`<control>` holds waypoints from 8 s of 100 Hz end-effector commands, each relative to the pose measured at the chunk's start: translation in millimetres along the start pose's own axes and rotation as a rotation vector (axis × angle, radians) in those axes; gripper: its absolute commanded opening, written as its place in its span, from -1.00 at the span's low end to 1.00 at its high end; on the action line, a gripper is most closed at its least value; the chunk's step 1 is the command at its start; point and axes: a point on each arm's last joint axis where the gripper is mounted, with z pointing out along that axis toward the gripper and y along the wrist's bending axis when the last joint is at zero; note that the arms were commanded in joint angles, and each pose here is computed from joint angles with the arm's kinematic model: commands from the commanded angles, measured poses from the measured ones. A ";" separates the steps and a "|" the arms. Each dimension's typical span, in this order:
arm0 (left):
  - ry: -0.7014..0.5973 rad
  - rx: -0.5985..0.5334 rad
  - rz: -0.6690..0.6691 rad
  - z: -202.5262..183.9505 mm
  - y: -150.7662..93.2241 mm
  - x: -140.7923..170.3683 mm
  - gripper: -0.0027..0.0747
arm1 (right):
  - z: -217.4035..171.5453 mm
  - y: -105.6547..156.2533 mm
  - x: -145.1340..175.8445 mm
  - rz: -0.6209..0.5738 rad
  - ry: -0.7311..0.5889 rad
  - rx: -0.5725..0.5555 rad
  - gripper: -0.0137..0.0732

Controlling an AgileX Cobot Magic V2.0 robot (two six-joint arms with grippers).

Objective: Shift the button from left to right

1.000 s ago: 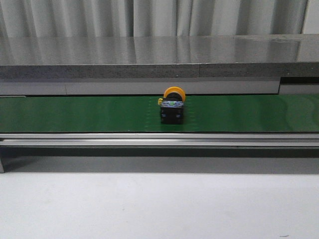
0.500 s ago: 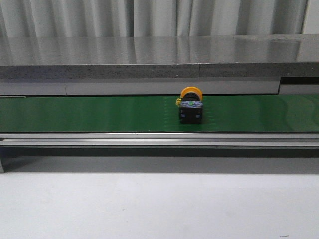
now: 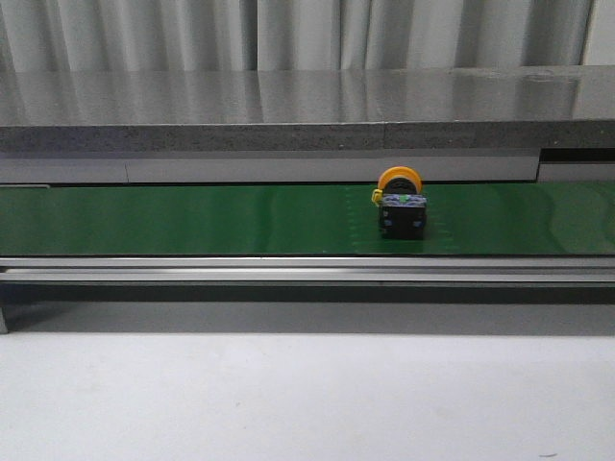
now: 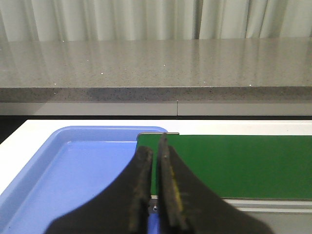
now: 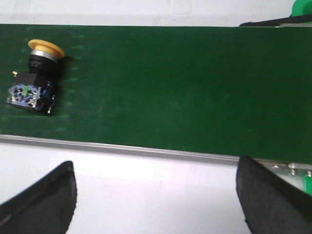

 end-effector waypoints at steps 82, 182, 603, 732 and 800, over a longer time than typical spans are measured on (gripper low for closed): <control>-0.104 -0.016 -0.010 -1.1 2.2 -16.9 -0.92 | 113.5 63.4 -57.5 -0.163 0.042 -0.104 0.75; -0.104 -0.016 -0.010 -1.1 2.2 -16.9 -0.92 | 87.1 49.2 -89.9 -0.313 0.073 0.027 -0.21; -0.104 -0.016 -0.010 -1.1 2.2 -16.9 -0.92 | -87.1 -10.1 84.9 -0.263 -0.893 0.013 0.36; -0.104 -0.016 -0.010 -1.1 2.2 -16.9 -0.92 | -79.1 -13.6 114.9 -0.272 -0.826 -0.008 -0.84; -0.104 -0.016 -0.010 -1.1 2.2 -16.9 -0.92 | -79.0 -14.5 114.8 -0.328 -0.826 0.028 -0.84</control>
